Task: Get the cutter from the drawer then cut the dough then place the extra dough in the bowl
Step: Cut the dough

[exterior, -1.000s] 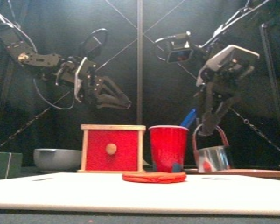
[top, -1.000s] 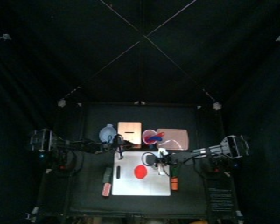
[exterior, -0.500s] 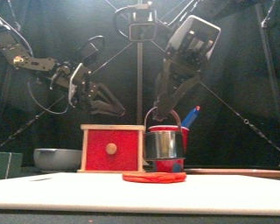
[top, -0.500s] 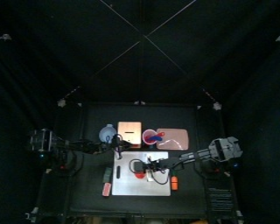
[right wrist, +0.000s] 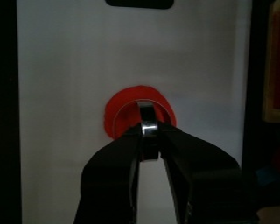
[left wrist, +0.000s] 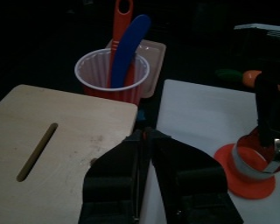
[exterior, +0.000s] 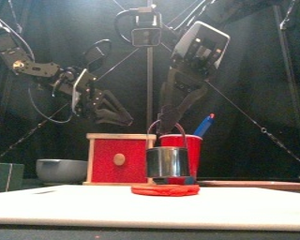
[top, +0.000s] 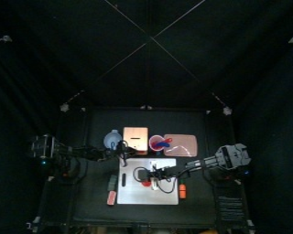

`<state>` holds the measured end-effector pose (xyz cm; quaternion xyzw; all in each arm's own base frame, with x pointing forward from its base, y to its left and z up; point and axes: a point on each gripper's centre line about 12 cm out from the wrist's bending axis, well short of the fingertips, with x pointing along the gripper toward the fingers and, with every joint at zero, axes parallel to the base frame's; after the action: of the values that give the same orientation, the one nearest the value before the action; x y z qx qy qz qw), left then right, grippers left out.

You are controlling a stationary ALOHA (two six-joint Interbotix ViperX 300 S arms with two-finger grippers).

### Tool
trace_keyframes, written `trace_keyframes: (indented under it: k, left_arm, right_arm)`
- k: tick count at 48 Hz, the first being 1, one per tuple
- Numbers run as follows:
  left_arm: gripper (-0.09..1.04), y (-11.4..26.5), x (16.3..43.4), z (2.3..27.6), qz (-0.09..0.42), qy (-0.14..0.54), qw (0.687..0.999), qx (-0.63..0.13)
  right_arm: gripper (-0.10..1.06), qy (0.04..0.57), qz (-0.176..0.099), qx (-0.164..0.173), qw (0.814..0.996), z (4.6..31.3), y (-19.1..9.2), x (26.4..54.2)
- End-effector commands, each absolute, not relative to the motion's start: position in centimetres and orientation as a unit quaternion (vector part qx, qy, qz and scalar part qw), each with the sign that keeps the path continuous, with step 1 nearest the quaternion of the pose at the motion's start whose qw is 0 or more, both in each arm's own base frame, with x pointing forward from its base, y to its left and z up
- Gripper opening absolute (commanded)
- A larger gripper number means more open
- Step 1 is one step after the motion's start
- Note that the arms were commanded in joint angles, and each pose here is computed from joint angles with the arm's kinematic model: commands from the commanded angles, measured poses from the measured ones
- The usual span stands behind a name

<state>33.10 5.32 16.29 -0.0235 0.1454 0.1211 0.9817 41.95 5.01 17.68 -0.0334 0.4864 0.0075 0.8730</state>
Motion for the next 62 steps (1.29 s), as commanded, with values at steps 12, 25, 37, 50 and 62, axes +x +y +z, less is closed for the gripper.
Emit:
trace_keyframes:
  k: [12,25,37,50,62]
  left_arm:
    - [0.57,5.3,33.3,16.7,0.122,0.135,0.983,-0.023]
    - [0.57,5.3,33.2,16.7,0.122,0.136,0.983,-0.023]
    - [0.57,5.2,33.3,16.7,0.120,0.136,0.983,-0.024]
    - [0.59,4.1,33.4,17.0,0.108,0.118,0.987,-0.021]
    - [0.77,0.1,33.9,18.3,0.063,0.060,0.996,-0.021]
  right_arm:
    - [0.60,0.471,0.007,-0.030,0.882,18.6,4.9,42.6]
    - [0.61,0.471,0.008,-0.029,0.881,18.3,5.0,42.8]
    - [0.67,0.470,0.007,-0.027,0.882,18.4,5.0,42.8]
    - [0.81,0.433,0.010,-0.039,0.900,21.2,4.8,42.4]
    - [0.81,0.354,0.042,-0.078,0.931,23.6,5.5,39.4]
